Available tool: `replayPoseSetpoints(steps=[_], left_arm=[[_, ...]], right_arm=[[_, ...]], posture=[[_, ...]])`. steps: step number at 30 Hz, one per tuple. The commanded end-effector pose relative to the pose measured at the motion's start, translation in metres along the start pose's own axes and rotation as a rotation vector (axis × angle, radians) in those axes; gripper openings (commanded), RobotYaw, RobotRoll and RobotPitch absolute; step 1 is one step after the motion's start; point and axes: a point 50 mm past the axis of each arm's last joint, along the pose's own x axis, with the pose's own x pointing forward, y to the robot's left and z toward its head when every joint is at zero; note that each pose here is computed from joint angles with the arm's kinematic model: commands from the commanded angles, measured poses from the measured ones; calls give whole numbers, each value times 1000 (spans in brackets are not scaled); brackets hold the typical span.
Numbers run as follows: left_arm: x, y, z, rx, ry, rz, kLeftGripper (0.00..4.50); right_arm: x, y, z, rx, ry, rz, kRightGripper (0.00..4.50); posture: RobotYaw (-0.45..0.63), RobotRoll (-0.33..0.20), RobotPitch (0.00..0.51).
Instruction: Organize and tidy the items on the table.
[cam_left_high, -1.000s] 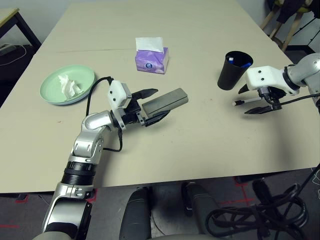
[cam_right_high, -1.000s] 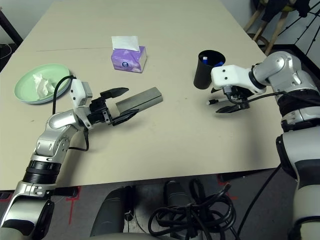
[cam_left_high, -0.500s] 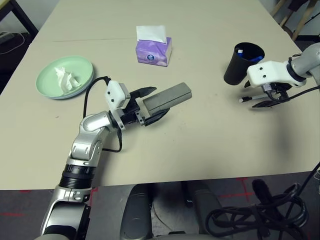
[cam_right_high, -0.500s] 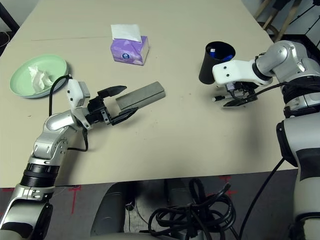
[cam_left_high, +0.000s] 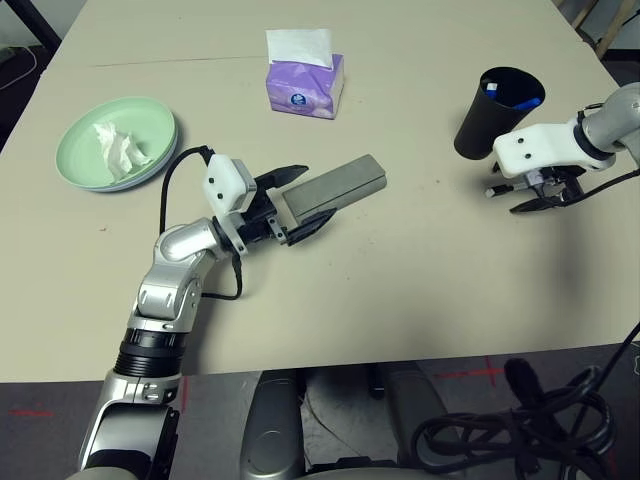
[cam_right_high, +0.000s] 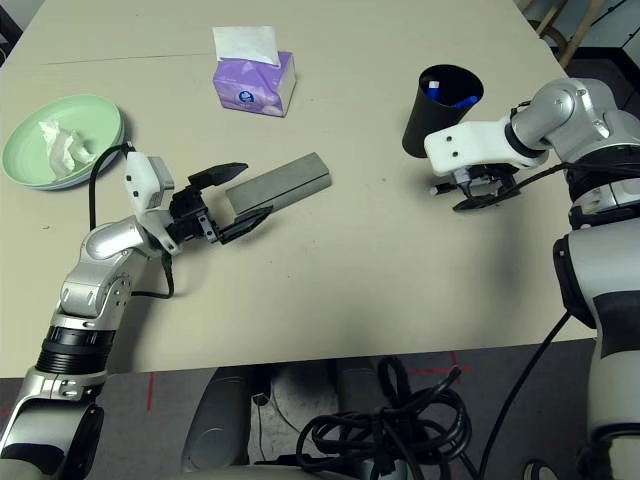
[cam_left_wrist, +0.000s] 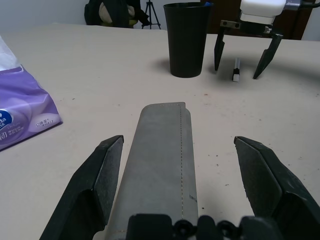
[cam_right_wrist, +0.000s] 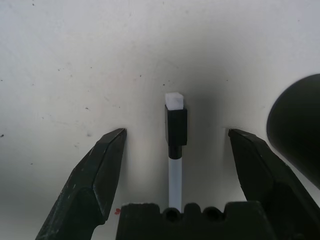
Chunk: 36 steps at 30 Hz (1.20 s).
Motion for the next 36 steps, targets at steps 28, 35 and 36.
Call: replayPoseSetpoints(steps=[28,35,36], left_arm=[[12,10,-1,38,-27,-25,4500],[17,18,-7,36,-30,-21,4500],[17,18,-8,34,-31,-21,4500]], right_arm=[[-14,-1,23,395,-673,-43,323],[-18,-1,31,522,-955,-129,323],[-16,0,34,546,-1011,-167,323]], posture=[[8,0,166],[-11,0,134],[-16,0,129]])
